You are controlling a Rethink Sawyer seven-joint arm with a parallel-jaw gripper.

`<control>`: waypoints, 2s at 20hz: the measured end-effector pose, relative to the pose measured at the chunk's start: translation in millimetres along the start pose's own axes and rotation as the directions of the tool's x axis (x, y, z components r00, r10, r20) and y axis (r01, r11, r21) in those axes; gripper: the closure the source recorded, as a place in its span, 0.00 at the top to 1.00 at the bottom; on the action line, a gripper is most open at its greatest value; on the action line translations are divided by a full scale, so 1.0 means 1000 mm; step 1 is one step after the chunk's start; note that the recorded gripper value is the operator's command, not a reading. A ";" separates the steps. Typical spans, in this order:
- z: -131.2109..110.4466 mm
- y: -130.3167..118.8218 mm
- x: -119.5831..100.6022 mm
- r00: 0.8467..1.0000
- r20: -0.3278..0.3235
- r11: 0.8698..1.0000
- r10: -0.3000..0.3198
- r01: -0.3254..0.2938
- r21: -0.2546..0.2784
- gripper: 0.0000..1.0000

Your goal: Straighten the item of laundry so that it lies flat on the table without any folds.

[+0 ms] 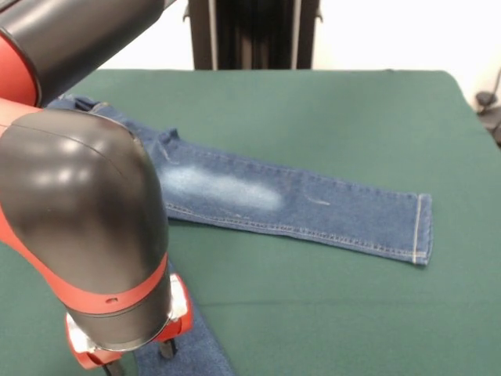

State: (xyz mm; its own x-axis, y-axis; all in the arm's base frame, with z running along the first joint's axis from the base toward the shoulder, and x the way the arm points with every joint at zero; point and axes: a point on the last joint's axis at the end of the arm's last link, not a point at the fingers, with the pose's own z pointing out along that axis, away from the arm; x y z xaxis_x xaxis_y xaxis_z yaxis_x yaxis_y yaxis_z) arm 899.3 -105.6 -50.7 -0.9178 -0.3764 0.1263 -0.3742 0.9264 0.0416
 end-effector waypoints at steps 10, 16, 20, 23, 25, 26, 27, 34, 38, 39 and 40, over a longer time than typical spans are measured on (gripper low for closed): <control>0.000 -0.009 0.002 1.000 0.027 1.000 0.015 -0.015 -0.013 0.00; 0.000 -0.014 0.004 0.999 0.042 0.999 0.024 -0.023 -0.027 0.00; 0.000 -0.014 0.004 0.999 0.044 0.999 0.028 -0.027 -0.035 0.00; 0.000 -0.015 0.004 0.999 0.045 0.999 0.030 -0.029 -0.038 0.00; 0.000 -0.015 0.004 0.998 0.047 0.999 0.031 -0.029 -0.040 0.00; 0.000 -0.015 0.004 0.998 0.048 0.999 0.031 -0.029 -0.041 0.00; 0.000 -0.016 0.004 0.998 0.050 0.999 0.032 -0.030 -0.043 0.00; 0.000 -0.017 0.007 0.998 0.068 0.999 0.017 -0.014 -0.051 0.00; 0.000 -0.015 0.009 0.997 0.082 0.999 -0.010 0.013 -0.038 0.00; 0.000 -0.015 0.009 0.996 0.083 0.999 -0.014 0.017 -0.036 0.00; 0.000 -0.014 0.009 0.996 0.084 0.999 -0.020 0.023 -0.032 0.00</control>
State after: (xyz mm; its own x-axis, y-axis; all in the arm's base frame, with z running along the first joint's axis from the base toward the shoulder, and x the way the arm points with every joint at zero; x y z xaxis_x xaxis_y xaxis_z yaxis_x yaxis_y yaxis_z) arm 896.3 -122.2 -50.0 -0.9181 -0.3943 0.0418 -0.3905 0.9175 0.0758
